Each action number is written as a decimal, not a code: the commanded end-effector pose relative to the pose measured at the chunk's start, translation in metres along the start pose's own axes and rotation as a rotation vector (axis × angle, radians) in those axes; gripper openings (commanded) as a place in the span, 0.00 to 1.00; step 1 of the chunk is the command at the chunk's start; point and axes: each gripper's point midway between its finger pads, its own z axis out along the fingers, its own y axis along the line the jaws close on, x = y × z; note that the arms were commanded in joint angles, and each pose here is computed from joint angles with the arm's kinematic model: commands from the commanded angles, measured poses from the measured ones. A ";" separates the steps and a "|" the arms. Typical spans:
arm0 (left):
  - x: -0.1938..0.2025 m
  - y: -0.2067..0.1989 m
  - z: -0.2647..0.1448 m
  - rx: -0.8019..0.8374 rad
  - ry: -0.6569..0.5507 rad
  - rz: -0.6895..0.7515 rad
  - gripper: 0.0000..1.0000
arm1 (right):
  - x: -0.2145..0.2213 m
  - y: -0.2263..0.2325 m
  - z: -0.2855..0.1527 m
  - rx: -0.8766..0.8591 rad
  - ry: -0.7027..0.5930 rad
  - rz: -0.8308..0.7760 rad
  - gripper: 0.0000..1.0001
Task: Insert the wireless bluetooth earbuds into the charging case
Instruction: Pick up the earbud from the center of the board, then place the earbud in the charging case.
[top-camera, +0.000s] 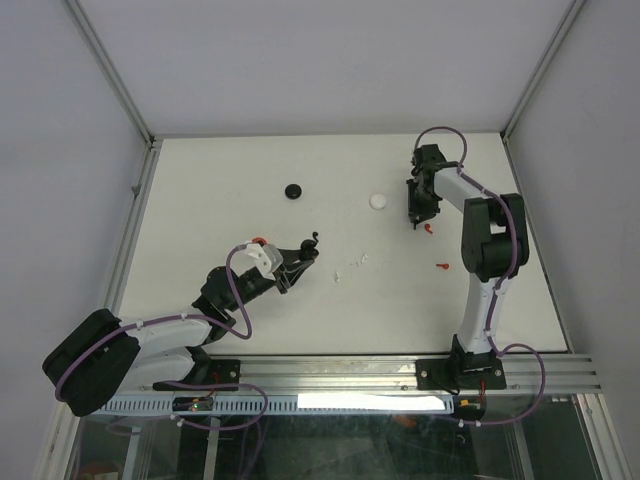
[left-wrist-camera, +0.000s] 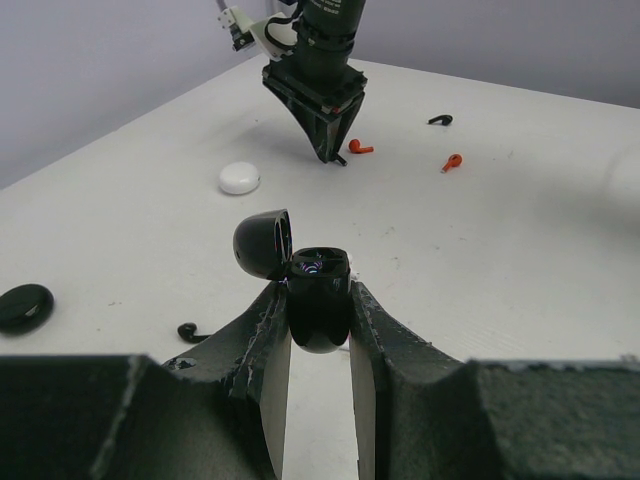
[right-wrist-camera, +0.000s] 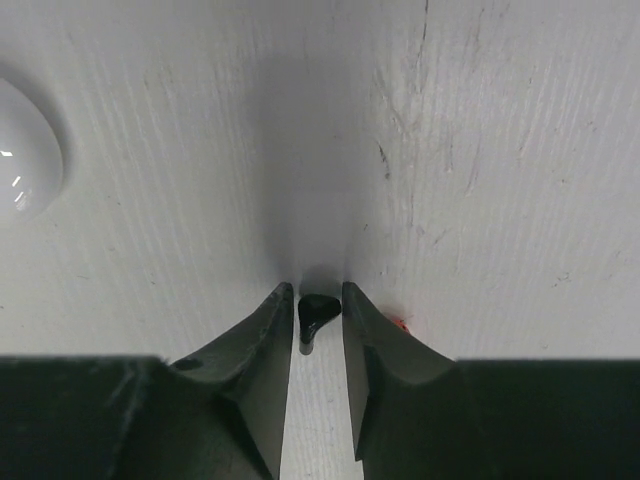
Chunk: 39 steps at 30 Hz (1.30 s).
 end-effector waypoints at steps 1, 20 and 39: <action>-0.013 -0.003 0.003 0.031 -0.039 0.039 0.00 | 0.013 -0.002 0.009 0.031 0.066 -0.027 0.26; -0.038 -0.007 -0.001 0.044 -0.163 0.067 0.00 | -0.010 0.058 -0.079 -0.097 -0.202 -0.130 0.11; -0.082 -0.010 0.010 0.082 -0.330 0.144 0.00 | 0.012 0.158 -0.291 -0.531 -0.858 -0.231 0.08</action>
